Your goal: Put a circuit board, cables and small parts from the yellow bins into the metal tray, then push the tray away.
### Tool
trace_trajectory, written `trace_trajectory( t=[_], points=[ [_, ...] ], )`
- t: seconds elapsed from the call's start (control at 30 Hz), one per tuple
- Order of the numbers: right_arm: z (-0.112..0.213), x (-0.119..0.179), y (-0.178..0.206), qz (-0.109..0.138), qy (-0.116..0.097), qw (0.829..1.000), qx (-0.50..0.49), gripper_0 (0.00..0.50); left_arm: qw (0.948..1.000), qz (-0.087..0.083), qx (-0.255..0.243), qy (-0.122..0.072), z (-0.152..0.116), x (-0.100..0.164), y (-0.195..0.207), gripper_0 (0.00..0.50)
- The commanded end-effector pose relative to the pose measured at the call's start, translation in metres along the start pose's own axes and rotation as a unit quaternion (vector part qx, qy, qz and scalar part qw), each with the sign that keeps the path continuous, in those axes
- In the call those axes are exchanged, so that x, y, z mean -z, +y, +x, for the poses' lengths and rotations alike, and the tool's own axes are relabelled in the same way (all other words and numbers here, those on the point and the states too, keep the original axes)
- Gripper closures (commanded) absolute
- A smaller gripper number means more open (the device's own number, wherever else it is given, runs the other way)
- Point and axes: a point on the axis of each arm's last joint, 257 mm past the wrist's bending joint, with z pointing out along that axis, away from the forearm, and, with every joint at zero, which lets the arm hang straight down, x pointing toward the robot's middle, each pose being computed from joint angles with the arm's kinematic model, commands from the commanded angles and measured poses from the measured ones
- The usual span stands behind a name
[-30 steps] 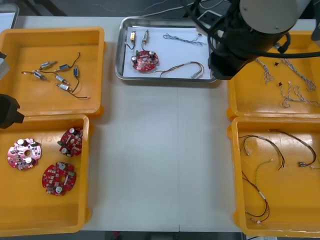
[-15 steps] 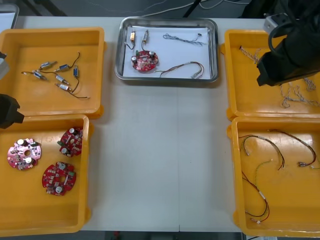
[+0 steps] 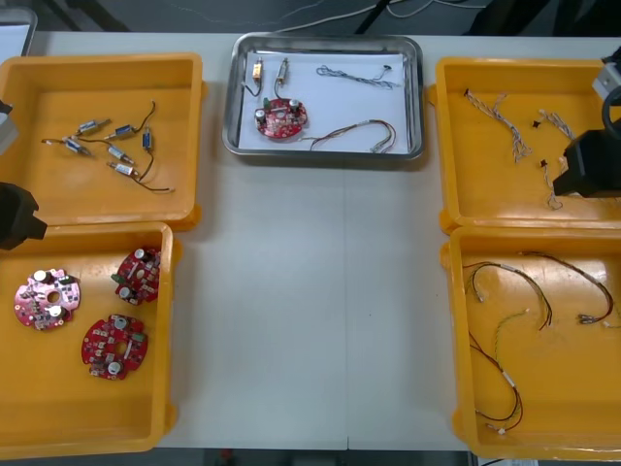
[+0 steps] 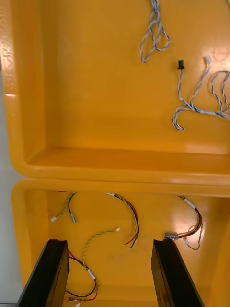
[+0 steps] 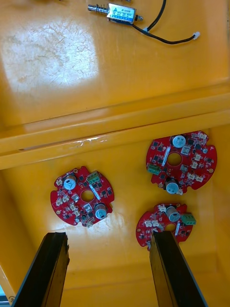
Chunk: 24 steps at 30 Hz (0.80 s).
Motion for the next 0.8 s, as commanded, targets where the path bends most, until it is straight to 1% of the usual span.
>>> trace_trajectory(
  t=[0.03, 0.13, 0.33, 0.43, 0.8],
  points=[
    [0.018, 0.013, -0.034, 0.015, -0.013, 0.999, -0.049, 0.0, 0.9994, -0.03, -0.015, -0.007, -0.001, 0.012, 0.019, 0.0],
    [0.035, 0.009, -0.049, 0.018, -0.002, 0.997, -0.069, 0.0, 0.9994, -0.03, -0.015, -0.007, -0.001, 0.012, 0.019, 0.0],
    [0.056, -0.001, -0.064, 0.027, 0.017, 0.996, -0.085, 0.0, 0.9994, -0.03, -0.015, -0.007, -0.001, 0.012, 0.019, 0.0],
    [0.059, -0.005, -0.066, 0.029, 0.02, 0.996, -0.085, 0.0, 0.9994, -0.03, -0.015, -0.007, -0.001, 0.012, 0.019, 0.0],
    [0.063, -0.024, -0.064, 0.02, 0.027, 0.995, -0.096, 0.0, 0.9994, -0.03, -0.015, -0.007, -0.001, 0.012, 0.019, 0.0]
  ],
)
